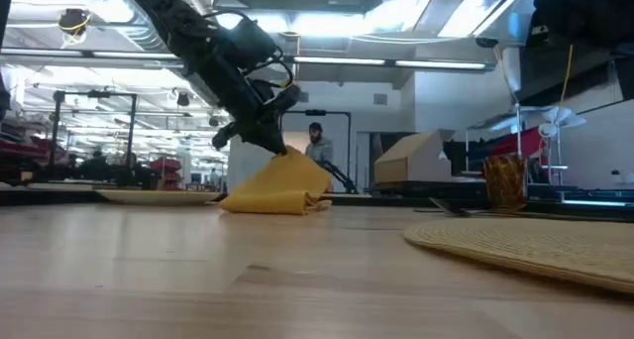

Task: Set table place
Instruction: Fold the yellow table napkin

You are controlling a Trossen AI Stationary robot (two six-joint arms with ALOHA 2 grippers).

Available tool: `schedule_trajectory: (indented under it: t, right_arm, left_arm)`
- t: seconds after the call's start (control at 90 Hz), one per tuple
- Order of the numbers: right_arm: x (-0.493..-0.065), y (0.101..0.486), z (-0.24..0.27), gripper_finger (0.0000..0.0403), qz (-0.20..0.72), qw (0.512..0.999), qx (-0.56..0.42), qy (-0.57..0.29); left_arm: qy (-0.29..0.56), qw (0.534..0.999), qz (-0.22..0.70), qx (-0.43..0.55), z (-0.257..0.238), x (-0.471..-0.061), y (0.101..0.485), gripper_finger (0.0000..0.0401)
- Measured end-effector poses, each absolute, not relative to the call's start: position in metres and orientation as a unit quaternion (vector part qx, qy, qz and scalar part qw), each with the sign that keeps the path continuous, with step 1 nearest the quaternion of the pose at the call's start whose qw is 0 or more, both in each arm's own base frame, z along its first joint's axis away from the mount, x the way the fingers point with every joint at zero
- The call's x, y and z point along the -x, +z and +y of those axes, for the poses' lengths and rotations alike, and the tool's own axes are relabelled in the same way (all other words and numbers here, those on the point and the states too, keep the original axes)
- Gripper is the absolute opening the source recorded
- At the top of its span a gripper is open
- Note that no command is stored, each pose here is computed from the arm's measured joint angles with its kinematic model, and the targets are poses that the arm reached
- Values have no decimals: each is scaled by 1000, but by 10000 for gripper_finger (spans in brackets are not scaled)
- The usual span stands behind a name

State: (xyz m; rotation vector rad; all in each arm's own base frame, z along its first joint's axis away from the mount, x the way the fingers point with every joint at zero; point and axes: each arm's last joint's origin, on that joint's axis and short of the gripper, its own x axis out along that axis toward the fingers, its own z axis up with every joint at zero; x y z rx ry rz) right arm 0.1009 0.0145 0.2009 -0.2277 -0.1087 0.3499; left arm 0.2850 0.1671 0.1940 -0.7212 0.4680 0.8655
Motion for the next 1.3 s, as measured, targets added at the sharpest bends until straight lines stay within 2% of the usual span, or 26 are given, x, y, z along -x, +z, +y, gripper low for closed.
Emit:
schedule_trajectory:
  t: [0.278,0.867,1.3]
  right_arm:
    - [-101,201,14,99,-54,977,111,174]
    - [-101,201,15,99,-54,977,109,174]
    - [-101,201,15,99,-54,977,109,174]
  left_arm:
    - [406,820,210,344,175,-292,181,0]
    - [417,818,209,337,188,-287,181,3]
    - [411,824,215,325,185,-289,182,81]
